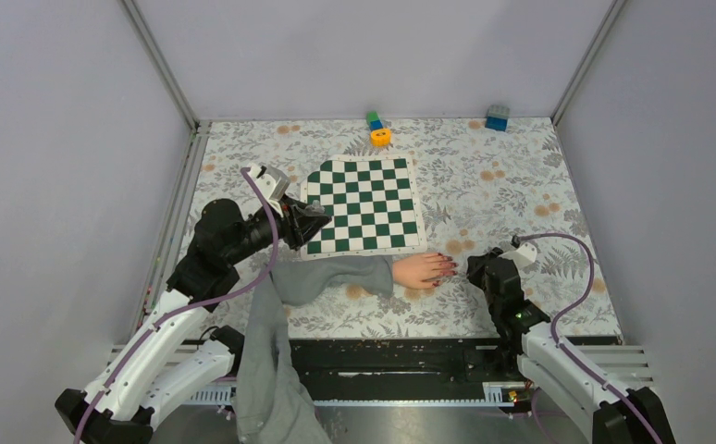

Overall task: Paint the nails
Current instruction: Paint the nail polish on the nail.

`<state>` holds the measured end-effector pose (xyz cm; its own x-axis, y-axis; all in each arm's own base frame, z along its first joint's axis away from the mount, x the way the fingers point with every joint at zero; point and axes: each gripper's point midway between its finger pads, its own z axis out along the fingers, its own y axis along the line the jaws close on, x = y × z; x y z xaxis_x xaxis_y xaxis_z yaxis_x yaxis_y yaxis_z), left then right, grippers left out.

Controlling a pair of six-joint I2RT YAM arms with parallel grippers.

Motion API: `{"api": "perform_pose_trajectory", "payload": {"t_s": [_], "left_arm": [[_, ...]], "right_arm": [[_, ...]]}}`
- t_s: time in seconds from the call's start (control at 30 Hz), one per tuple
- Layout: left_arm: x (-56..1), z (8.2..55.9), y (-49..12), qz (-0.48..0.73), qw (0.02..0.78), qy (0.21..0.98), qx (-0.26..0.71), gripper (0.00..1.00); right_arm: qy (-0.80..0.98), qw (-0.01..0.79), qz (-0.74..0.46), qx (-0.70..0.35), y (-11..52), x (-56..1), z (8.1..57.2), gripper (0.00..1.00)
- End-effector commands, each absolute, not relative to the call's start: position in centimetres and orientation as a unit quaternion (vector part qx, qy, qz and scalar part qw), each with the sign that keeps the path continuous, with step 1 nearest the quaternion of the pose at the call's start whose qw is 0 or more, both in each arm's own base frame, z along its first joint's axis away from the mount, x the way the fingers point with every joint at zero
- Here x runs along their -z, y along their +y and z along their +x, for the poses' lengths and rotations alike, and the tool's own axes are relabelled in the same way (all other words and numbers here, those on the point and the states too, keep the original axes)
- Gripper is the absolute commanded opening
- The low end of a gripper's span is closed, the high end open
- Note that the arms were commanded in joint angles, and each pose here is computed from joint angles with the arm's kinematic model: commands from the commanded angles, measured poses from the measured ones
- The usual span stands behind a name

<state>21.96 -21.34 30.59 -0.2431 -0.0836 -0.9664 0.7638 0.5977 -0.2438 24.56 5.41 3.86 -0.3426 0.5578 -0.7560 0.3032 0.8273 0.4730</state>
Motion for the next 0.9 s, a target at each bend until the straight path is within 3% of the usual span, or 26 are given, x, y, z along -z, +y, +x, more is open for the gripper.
{"api": "perform_pose_trajectory", "payload": {"t_s": [0.0, 0.87], "left_arm": [[-32.9, 22.0, -21.4, 0.245, 0.588, 0.669, 0.383, 0.00], [-33.0, 22.0, -21.2, 0.243, 0.590, 0.669, 0.380, 0.00]], "right_arm": [[0.779, 0.541, 0.292, -0.125, 4.6, -6.0, 25.7, 0.00], [0.791, 0.536, 0.249, -0.157, 6.2, -6.0, 25.5, 0.00]]}}
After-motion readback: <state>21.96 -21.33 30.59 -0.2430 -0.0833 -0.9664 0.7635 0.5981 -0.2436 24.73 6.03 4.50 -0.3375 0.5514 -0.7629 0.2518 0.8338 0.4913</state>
